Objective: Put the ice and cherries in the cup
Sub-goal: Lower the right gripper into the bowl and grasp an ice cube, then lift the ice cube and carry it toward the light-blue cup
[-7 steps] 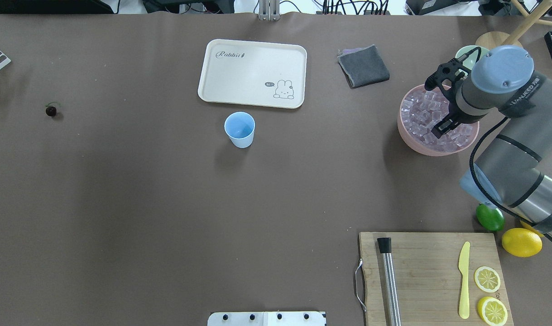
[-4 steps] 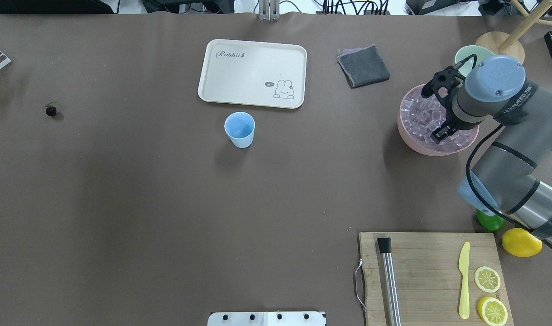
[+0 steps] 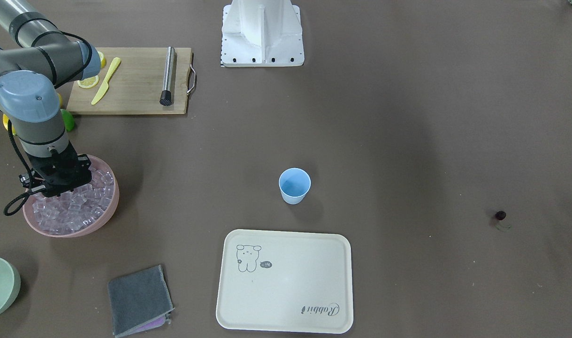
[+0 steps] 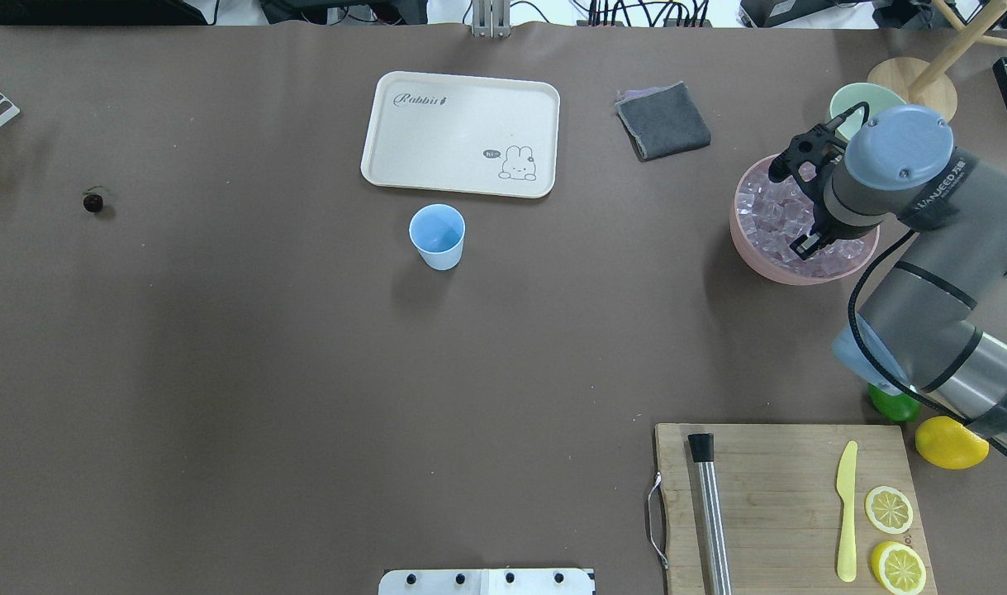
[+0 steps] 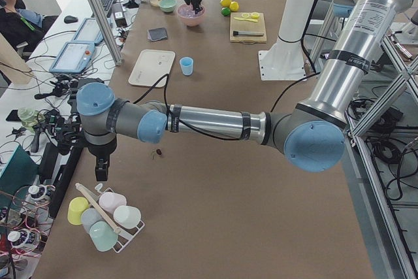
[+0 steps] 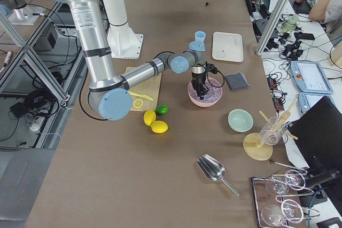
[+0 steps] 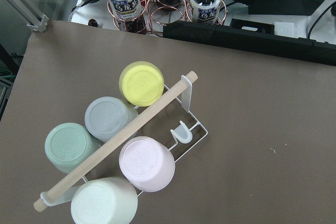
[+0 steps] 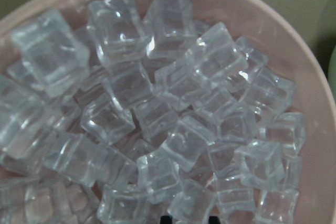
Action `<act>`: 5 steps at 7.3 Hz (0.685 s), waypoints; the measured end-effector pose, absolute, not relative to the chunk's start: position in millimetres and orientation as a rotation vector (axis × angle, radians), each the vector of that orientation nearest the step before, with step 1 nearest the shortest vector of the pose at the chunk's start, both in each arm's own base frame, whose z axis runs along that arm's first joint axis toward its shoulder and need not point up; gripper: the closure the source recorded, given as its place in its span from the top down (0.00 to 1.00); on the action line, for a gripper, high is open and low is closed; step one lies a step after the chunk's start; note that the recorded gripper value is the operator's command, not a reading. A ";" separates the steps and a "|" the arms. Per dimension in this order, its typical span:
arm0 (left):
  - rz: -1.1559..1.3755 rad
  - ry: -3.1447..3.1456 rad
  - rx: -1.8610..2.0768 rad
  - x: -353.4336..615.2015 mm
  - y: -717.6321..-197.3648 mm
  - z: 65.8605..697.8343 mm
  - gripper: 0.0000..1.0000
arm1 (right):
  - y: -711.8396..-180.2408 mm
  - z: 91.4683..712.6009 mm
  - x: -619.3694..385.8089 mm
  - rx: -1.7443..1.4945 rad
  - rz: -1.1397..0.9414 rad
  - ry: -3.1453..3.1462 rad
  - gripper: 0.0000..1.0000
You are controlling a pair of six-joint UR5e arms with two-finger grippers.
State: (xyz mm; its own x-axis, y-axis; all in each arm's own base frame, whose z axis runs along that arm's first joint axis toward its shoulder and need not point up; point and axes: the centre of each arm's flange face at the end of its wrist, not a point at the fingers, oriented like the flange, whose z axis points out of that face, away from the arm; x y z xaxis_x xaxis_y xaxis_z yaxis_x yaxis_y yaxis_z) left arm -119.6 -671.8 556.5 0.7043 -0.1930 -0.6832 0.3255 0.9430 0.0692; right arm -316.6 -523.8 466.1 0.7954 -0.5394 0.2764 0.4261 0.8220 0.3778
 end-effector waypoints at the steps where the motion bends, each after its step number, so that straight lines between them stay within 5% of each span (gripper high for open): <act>1: -0.290 0.735 0.190 -119.6 -672.3 556.2 0.98 | -526.7 464.3 -314.2 0.314 -0.524 -0.376 0.00; 5: -0.292 0.736 0.189 -119.8 -674.4 553.7 0.98 | -562.4 405.0 -289.9 0.352 -0.465 -0.377 0.00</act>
